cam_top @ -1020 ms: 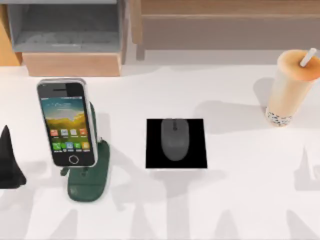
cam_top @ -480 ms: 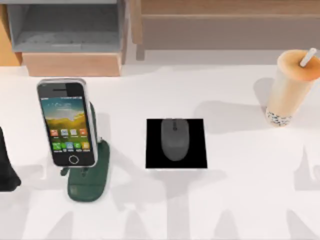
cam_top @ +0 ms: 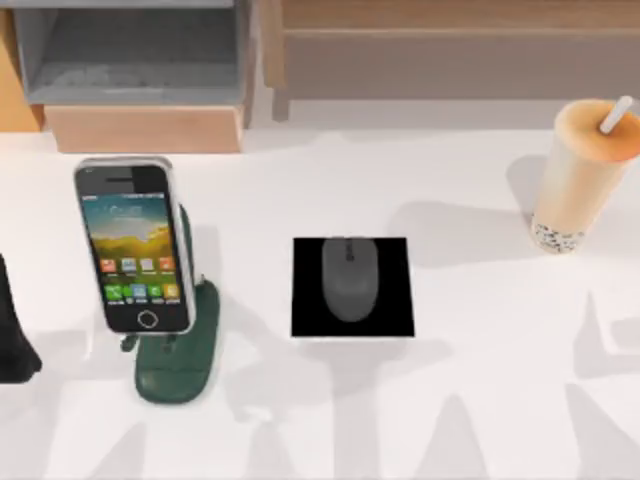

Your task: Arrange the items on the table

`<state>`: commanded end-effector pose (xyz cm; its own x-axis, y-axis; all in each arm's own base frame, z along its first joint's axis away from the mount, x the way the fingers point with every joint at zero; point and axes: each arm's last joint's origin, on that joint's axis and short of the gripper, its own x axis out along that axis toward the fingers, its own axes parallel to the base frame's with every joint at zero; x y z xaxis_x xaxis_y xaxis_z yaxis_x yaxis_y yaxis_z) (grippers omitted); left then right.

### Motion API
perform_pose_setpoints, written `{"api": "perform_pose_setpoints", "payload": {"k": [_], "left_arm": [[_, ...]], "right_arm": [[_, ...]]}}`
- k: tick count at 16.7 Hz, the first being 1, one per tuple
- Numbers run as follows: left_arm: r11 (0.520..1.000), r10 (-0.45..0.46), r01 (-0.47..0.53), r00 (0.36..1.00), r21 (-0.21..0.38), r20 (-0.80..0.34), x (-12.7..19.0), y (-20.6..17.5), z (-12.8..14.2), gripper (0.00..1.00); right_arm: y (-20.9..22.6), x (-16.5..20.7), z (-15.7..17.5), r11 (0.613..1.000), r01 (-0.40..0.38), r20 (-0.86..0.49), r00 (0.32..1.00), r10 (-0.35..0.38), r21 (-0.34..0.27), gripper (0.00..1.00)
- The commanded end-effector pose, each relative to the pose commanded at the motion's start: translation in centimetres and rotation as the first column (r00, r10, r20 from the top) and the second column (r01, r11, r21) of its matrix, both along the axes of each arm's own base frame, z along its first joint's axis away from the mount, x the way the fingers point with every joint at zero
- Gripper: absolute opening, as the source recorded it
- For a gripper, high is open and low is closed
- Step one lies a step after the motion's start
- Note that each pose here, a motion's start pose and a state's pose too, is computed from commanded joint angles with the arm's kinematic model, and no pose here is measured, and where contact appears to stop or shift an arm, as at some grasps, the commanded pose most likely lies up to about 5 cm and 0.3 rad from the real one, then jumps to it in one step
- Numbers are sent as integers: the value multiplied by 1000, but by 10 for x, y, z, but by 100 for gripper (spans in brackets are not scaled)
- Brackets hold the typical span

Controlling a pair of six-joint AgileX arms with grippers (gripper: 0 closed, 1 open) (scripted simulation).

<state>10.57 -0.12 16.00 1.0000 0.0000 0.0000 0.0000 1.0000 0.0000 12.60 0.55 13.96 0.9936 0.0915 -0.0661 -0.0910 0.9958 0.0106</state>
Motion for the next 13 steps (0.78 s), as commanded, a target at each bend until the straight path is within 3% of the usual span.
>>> {"api": "perform_pose_setpoints", "payload": {"k": [6, 13], "left_arm": [[1000, 0, 0, 1000, 0, 0, 0, 0, 0, 100], [1000, 0, 0, 1000, 0, 0, 0, 0, 0, 100]], "right_arm": [[15, 30, -16, 999, -54, -83, 995, 54, -2, 100], [51, 95, -46, 999, 11, -74, 997, -14, -40, 100]]}}
